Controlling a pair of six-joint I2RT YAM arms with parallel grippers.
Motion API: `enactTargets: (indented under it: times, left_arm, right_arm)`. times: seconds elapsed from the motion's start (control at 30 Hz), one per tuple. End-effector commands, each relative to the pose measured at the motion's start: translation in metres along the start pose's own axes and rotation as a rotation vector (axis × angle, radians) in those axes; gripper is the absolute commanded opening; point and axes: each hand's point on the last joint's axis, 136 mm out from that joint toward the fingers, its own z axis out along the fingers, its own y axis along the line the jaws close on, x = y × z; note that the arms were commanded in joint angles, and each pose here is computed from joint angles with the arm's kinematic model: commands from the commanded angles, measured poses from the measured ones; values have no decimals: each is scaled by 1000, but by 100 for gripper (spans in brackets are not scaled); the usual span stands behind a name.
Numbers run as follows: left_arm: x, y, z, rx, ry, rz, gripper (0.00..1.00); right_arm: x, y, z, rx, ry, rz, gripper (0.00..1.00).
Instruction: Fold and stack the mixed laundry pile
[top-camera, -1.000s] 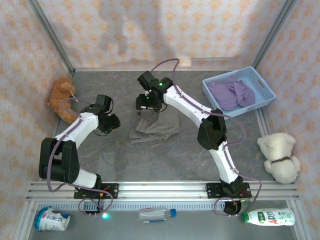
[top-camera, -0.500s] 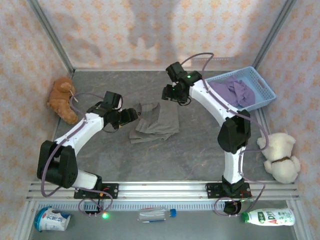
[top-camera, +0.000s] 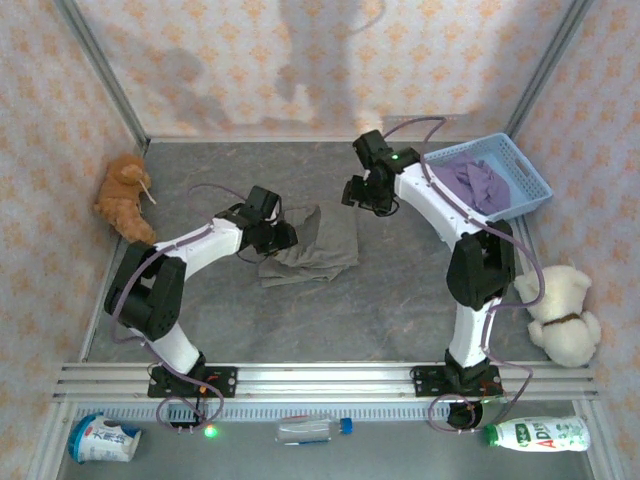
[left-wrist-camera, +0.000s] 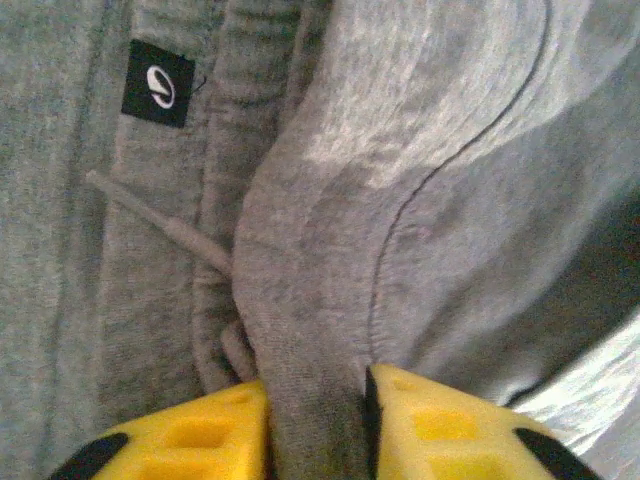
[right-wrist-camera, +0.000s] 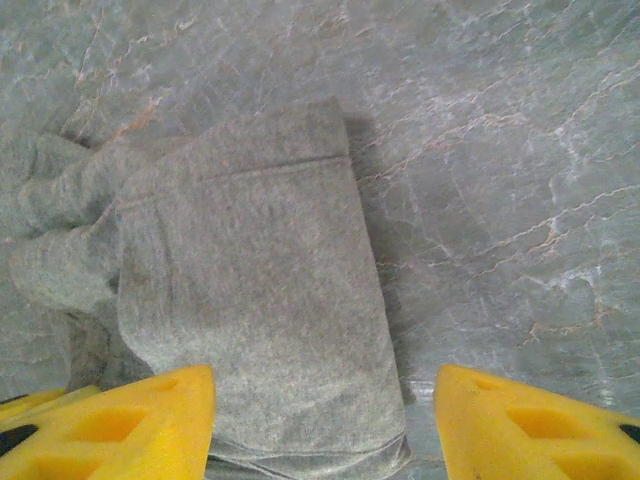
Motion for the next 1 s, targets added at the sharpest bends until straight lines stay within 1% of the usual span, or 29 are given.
enactTargets:
  times: [0.0,0.13,0.23,0.27,0.3,0.33,0.37,0.4,0.43,0.5,0.57,0.6,0.63,0.7,0.8,0.9,0.93,0.97]
  left_arm:
    - [-14,-6,-18,23,-93,-8,0]
    - [-5,9,-53,-42,-128,-16,0]
    - [8,34,-78,-119,-176,-60,0]
    - [15,47,-81,-148,-186,-80,3]
    - [23,59,-78,-172,-185,-101,22]
    - [30,68,-74,-193,-172,-124,45]
    - [38,76,-69,-214,-149,-140,57]
    - [42,79,-65,-233,-120,-142,63]
    - [43,82,-66,-262,-106,-137,66]
    - [34,89,-80,-356,-129,-119,69]
    - [19,92,-103,-429,-189,-105,70]
    - [9,88,-115,-440,-223,-93,69]
    - [2,81,-123,-429,-248,-85,68]
    - [-10,58,-131,-340,-281,-79,59]
    - [-14,25,-119,-175,-274,-107,40]
    - [-4,3,-100,-100,-241,-106,25]
    - [1,2,-93,-99,-226,-106,22]
    - [8,1,-85,-100,-204,-107,22]
  right_arm:
    - [-9,-3,-13,-30,-27,-9,59]
    - [-12,-7,-7,-30,-11,-5,58]
    - [-11,-3,0,-47,15,-5,58]
    - [-10,-1,2,-54,22,-4,57]
    - [-11,1,5,-61,26,-3,57]
    - [-11,3,6,-68,31,-2,57]
    - [-12,5,7,-79,37,-4,57]
    - [-12,8,7,-90,43,-10,57]
    - [-13,11,7,-96,48,-15,57]
    - [-14,16,6,-115,53,-29,55]
    - [-14,23,6,-150,61,-46,49]
    - [-14,27,6,-175,70,-52,47]
    - [-13,32,6,-196,82,-60,44]
    - [-7,46,9,-262,119,-88,36]
    - [4,70,14,-359,171,-137,22]
    - [10,85,25,-418,208,-162,16]
    - [11,88,30,-428,219,-161,16]
    - [14,91,37,-437,235,-161,15]
